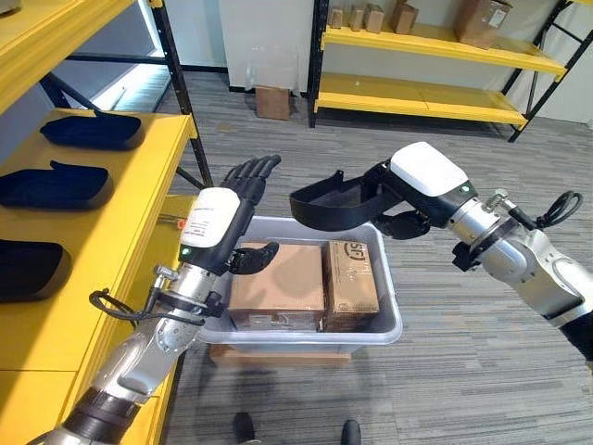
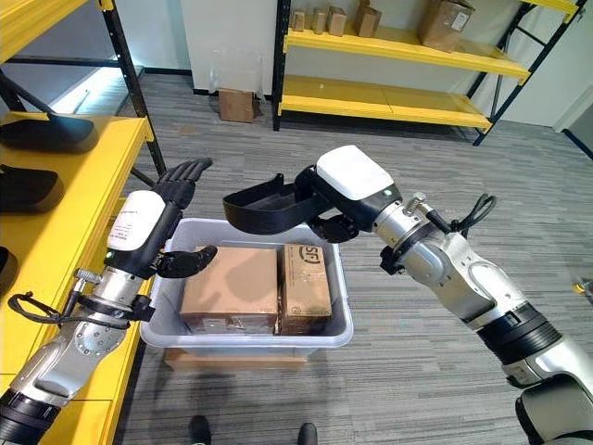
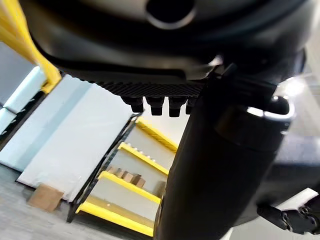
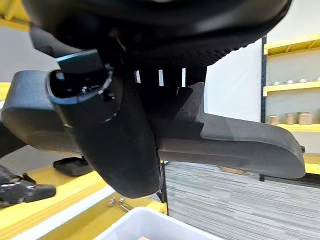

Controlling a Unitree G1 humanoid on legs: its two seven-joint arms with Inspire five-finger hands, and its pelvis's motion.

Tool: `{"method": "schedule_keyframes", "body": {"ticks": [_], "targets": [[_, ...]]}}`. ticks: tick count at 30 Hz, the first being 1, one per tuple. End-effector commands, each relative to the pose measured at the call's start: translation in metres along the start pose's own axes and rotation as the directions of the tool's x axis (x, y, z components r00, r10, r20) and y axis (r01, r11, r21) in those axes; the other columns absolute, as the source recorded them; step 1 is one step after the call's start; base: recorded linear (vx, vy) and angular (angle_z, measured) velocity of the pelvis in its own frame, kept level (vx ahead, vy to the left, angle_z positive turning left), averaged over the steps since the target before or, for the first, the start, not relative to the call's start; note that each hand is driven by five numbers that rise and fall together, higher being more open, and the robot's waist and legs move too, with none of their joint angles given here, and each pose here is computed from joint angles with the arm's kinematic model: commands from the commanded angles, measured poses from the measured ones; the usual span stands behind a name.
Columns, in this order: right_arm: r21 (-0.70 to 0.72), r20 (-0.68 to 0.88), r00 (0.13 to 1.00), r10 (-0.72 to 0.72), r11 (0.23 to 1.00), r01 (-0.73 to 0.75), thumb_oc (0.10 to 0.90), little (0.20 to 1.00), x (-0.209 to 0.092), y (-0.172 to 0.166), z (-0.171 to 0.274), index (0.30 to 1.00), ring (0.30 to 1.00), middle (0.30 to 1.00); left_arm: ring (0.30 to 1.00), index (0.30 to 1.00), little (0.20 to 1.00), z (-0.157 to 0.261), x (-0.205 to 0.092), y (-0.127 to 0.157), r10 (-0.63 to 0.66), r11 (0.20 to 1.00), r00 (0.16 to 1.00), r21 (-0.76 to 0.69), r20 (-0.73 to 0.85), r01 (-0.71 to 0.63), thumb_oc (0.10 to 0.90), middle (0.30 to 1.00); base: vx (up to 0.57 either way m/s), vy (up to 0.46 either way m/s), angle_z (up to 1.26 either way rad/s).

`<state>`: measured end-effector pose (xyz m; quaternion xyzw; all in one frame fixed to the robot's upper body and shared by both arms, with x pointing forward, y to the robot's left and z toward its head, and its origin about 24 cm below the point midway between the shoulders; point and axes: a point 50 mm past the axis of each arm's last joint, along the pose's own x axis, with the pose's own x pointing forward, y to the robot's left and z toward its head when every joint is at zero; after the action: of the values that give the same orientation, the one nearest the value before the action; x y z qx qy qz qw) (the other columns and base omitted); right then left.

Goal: Move parts from the plastic box to the shelf.

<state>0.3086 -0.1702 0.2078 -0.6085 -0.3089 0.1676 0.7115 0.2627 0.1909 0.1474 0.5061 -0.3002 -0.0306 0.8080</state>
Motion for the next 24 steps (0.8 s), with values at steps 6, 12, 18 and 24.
{"method": "schedule_keyframes", "body": {"ticks": [6, 12, 18, 24], "targets": [[0.011, 0.1, 0.942, -0.32, 0.947, 0.321, 0.4, 0.3, 0.033, -0.066, 0.016, 0.3, 0.3, 0.3, 1.0, 1.0, 1.0, 0.03, 0.033, 0.016, 0.121, 0.991, 0.965, 0.032, 0.231, -0.132, 0.9, 1.0, 0.0, 0.0, 0.0], [0.021, 0.11, 0.941, -0.32, 0.947, 0.32, 0.4, 0.3, 0.038, -0.065, 0.019, 0.3, 0.3, 0.3, 1.0, 1.0, 1.0, 0.037, 0.039, 0.013, 0.124, 0.991, 0.958, 0.024, 0.259, -0.135, 0.9, 1.0, 0.0, 0.002, -0.01], [0.036, 0.116, 0.938, -0.328, 0.945, 0.326, 0.4, 0.3, 0.042, -0.064, 0.022, 0.3, 0.3, 0.3, 1.0, 1.0, 1.0, 0.04, 0.043, 0.01, 0.118, 0.991, 0.955, 0.024, 0.273, -0.129, 0.9, 1.0, 0.0, 0.0, 0.0], [0.045, 0.125, 0.934, -0.333, 0.943, 0.33, 0.4, 0.3, 0.046, -0.065, 0.025, 0.3, 0.3, 0.3, 1.0, 1.0, 1.0, 0.044, 0.046, 0.006, 0.113, 0.992, 0.953, 0.017, 0.281, -0.123, 0.9, 1.0, 0.0, 0.0, 0.0]]}}
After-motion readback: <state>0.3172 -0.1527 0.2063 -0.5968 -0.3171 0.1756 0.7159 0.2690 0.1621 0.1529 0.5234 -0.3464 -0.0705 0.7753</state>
